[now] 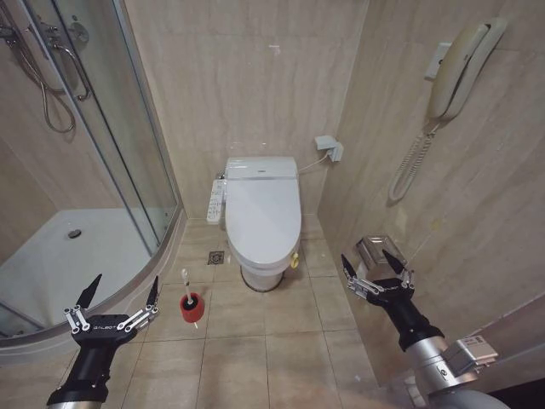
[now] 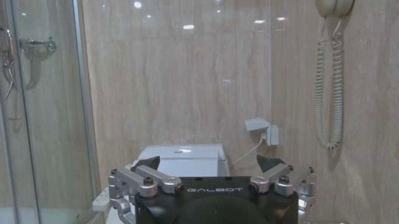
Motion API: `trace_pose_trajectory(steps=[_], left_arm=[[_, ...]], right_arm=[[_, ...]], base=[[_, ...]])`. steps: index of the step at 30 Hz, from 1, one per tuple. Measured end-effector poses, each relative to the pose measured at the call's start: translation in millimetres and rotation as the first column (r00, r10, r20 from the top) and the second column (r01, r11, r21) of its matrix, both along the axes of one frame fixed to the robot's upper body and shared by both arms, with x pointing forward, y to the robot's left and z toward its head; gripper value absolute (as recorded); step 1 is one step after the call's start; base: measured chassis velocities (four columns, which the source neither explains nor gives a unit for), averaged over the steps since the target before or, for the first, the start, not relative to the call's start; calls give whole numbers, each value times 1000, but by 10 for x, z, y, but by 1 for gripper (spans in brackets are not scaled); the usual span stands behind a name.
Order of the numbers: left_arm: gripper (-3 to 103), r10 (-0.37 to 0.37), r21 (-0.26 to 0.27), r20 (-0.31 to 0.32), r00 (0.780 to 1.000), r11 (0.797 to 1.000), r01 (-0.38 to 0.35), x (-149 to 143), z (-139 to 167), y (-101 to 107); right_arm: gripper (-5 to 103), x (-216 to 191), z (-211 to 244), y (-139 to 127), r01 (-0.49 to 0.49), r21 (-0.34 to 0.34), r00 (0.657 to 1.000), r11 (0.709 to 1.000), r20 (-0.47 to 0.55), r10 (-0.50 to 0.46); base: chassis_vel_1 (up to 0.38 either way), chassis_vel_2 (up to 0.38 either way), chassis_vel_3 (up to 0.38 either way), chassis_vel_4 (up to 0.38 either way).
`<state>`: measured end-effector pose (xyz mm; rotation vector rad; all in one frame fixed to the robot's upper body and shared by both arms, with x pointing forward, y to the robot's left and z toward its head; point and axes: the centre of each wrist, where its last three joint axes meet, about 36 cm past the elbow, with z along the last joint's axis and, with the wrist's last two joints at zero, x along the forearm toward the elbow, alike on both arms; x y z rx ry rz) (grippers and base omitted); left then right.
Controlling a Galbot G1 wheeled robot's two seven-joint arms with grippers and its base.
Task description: Open the toilet lid, clean the toilet bowl with a toilet brush, close the toilet lid, and flush.
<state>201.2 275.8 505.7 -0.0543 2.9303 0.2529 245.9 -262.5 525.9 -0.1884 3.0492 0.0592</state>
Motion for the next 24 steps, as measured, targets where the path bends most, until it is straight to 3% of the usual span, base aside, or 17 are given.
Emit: trace_pose_trajectory(steps=[24], left_arm=[[100,0,0,0,1000,1000,0,0,0,0]], right_arm=[[100,0,0,0,0,0,1000,1000,0,0]], base=[[0,0,0,0]])
